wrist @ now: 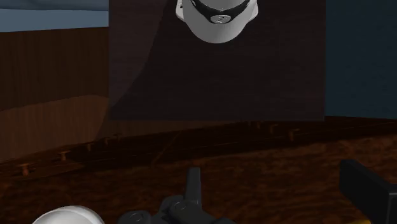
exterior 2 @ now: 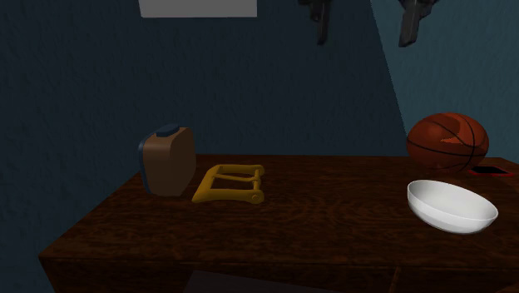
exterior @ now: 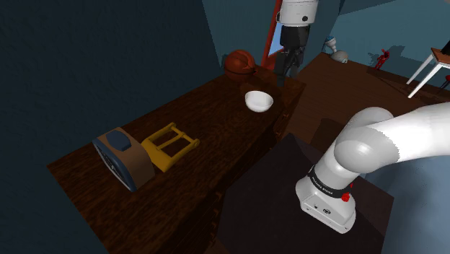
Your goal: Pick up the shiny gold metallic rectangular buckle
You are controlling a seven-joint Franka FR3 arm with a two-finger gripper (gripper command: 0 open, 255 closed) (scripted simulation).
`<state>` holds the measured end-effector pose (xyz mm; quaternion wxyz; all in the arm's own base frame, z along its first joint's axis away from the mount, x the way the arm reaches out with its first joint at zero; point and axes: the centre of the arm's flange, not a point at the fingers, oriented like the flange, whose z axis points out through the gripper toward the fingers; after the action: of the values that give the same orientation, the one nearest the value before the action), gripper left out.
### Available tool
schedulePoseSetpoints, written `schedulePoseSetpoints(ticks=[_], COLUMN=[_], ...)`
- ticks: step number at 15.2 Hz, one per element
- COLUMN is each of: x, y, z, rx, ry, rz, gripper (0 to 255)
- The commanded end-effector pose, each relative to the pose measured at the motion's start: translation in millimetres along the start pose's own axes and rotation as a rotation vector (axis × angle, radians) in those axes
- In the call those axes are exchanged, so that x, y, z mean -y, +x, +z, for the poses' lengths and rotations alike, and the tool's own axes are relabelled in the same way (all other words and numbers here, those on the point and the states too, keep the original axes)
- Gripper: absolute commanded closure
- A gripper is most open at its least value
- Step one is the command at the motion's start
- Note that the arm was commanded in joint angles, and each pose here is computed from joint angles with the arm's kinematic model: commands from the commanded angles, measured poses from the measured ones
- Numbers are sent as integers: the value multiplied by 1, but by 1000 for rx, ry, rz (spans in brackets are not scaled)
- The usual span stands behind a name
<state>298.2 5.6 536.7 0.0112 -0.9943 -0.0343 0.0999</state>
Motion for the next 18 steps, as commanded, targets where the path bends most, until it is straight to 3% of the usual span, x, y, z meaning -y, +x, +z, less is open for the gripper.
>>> schedulePoseSetpoints(ticks=[1, 18], x=[0, 71], y=[0, 169], z=[0, 120], rx=[0, -56], ry=[0, -16], rz=[0, 32], gripper=[0, 0])
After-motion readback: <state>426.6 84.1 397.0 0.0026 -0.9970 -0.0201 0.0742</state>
